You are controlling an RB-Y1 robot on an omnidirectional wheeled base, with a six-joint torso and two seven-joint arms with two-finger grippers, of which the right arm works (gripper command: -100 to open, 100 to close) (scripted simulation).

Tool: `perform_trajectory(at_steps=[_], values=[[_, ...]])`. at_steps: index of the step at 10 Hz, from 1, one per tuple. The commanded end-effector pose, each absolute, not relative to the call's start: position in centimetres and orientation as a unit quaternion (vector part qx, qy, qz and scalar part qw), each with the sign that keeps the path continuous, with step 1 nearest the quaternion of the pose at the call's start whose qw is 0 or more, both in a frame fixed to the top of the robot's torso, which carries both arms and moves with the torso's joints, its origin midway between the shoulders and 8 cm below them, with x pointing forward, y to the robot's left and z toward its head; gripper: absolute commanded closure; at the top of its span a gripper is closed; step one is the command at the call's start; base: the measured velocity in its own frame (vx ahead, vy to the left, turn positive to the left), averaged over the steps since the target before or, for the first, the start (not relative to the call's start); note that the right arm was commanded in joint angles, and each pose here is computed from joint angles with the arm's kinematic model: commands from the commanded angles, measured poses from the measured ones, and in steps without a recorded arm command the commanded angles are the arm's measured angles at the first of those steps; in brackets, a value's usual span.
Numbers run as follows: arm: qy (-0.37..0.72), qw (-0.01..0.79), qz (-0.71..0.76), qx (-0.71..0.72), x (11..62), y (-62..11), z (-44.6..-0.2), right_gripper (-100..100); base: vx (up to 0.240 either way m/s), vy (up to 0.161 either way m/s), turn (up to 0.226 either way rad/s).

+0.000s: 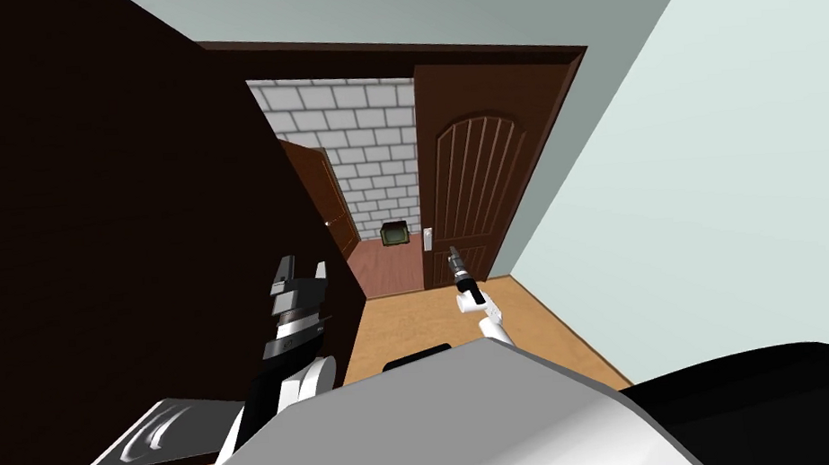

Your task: Pull the door open

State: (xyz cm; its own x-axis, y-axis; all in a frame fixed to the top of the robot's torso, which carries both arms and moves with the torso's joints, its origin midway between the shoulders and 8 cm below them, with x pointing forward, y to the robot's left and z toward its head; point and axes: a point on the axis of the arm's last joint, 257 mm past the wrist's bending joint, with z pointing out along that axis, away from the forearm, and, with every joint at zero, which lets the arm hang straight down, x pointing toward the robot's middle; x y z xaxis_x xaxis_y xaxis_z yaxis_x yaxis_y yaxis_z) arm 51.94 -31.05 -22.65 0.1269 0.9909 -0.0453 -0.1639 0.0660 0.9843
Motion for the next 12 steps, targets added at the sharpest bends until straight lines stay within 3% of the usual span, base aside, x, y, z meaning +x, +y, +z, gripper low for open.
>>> perform_trajectory(at_steps=[1, 12], values=[[0.445, 0.574, 0.491, 0.481, 52.5, -30.8, -23.9, -100, 0.120, 0.002, 0.021], [0.474, 0.526, 0.476, 0.522, 55.1, -28.6, -29.4, -100, 0.130, -0.008, 0.013]])
